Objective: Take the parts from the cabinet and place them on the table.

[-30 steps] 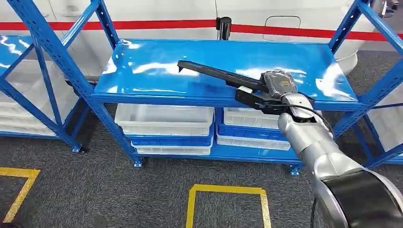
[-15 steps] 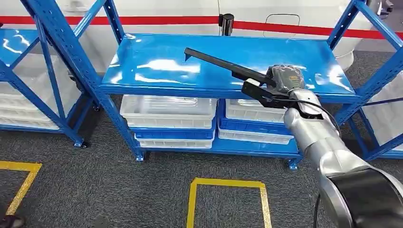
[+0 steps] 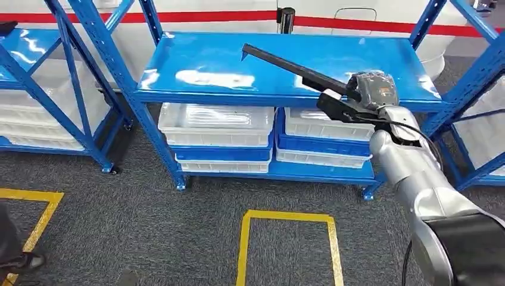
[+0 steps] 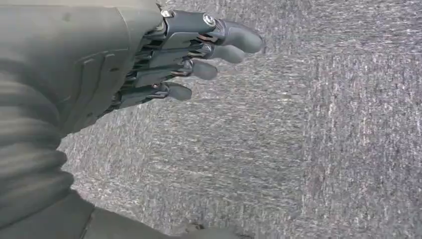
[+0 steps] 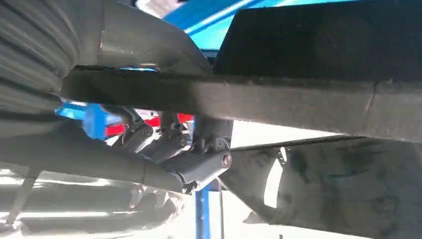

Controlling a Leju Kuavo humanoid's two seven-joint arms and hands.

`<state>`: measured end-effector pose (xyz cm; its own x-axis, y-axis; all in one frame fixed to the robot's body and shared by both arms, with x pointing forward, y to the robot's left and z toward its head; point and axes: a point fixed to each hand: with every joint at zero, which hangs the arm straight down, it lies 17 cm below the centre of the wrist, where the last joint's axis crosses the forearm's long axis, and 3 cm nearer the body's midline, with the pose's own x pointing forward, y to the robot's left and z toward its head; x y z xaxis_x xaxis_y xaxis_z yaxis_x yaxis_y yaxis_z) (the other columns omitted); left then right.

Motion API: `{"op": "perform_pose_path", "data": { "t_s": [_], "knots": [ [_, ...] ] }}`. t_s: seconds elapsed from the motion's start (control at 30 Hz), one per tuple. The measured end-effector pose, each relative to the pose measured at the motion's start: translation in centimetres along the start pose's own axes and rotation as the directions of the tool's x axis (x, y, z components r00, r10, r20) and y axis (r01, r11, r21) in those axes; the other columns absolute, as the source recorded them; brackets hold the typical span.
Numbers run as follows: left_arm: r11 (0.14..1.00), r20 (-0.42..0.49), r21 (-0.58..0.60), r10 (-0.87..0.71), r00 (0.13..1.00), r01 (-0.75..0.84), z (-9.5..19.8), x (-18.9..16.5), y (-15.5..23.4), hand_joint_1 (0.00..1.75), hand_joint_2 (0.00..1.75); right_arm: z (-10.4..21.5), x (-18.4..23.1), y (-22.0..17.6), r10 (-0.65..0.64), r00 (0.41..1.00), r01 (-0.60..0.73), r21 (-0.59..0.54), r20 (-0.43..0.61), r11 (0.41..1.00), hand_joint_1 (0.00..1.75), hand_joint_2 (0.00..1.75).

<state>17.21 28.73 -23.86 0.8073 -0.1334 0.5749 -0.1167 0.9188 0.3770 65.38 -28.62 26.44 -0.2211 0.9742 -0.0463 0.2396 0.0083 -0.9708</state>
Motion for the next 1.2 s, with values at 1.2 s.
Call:
{"op": "perform_pose_path", "data": {
  "t_s": [1.2],
  "knots": [
    [1.000, 0.018, 0.012, 0.003, 1.000, -0.004, -0.2, 0.7, 0.1, 0.00, 1.75, 1.4, -2.3, 1.3, 0.014, 0.999, -0.013, 0.021, -0.051, 1.000, 1.75, 1.75]
  ]
}}
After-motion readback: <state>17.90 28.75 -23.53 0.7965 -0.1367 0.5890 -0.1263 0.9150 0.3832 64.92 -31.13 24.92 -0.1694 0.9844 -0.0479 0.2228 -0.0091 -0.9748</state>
